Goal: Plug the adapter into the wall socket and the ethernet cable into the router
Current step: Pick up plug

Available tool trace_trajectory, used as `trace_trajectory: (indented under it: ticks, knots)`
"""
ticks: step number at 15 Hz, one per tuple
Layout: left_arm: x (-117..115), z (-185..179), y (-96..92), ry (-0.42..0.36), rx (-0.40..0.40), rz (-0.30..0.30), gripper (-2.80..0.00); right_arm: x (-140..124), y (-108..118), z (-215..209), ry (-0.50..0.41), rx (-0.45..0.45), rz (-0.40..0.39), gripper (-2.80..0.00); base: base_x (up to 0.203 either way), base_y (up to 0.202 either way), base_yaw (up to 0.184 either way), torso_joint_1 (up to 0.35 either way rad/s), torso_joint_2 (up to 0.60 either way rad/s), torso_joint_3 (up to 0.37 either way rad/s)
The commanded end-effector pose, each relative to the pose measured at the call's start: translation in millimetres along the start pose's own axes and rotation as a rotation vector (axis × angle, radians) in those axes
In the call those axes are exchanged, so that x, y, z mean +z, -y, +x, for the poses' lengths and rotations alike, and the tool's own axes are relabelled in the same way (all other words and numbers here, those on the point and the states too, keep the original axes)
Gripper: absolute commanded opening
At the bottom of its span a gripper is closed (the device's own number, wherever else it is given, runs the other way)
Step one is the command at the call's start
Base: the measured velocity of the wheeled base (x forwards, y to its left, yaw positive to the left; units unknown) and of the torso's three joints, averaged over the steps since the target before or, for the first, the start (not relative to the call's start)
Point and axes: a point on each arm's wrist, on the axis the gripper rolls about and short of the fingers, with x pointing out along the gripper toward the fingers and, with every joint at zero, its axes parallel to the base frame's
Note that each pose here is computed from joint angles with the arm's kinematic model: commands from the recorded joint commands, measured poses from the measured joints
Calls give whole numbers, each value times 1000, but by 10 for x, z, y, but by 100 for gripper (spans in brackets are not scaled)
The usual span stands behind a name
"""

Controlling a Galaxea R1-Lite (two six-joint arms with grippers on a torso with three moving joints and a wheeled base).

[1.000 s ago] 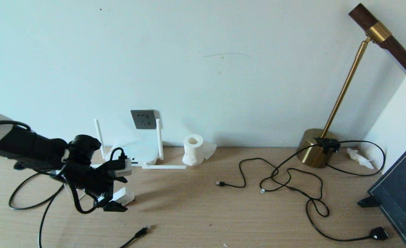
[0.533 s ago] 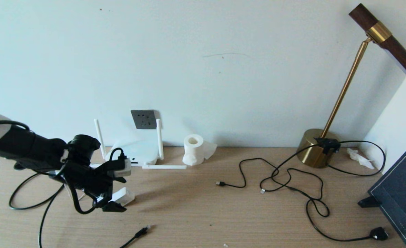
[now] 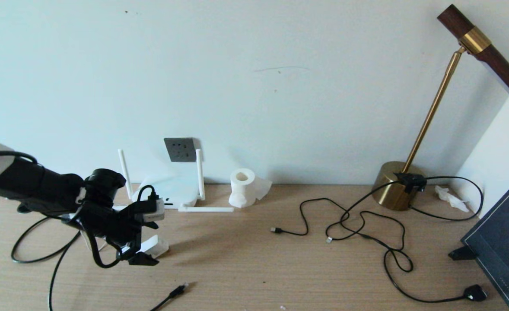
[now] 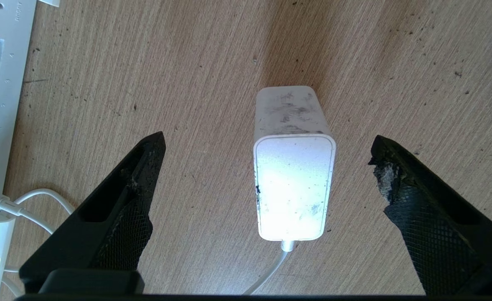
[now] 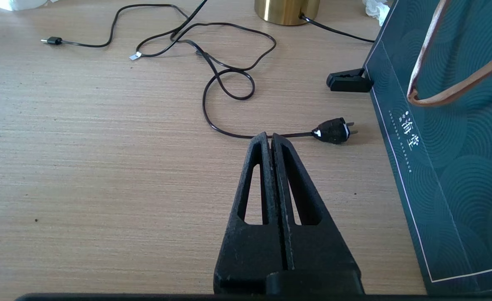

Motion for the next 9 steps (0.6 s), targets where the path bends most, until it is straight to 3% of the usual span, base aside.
trace_trajectory:
  ticks: [1,4,5,9]
  knots:
    - [-8,0,2,1,-3,4,0,-1,0,0,-2,0,0,-280,0,0,0,0,0,0]
    - [-5,-5,6,2,-2,4,0,-1,0,0,-2,1,1,-280,0,0,0,0,0,0]
    - [1,-11,7,3,-1,6,-280,-1,0,0,-2,0,0,-280,0,0,0,0,0,0]
    - [-3,-13,5,3,0,5,-280,-1,0,0,-2,0,0,-280,0,0,0,0,0,0]
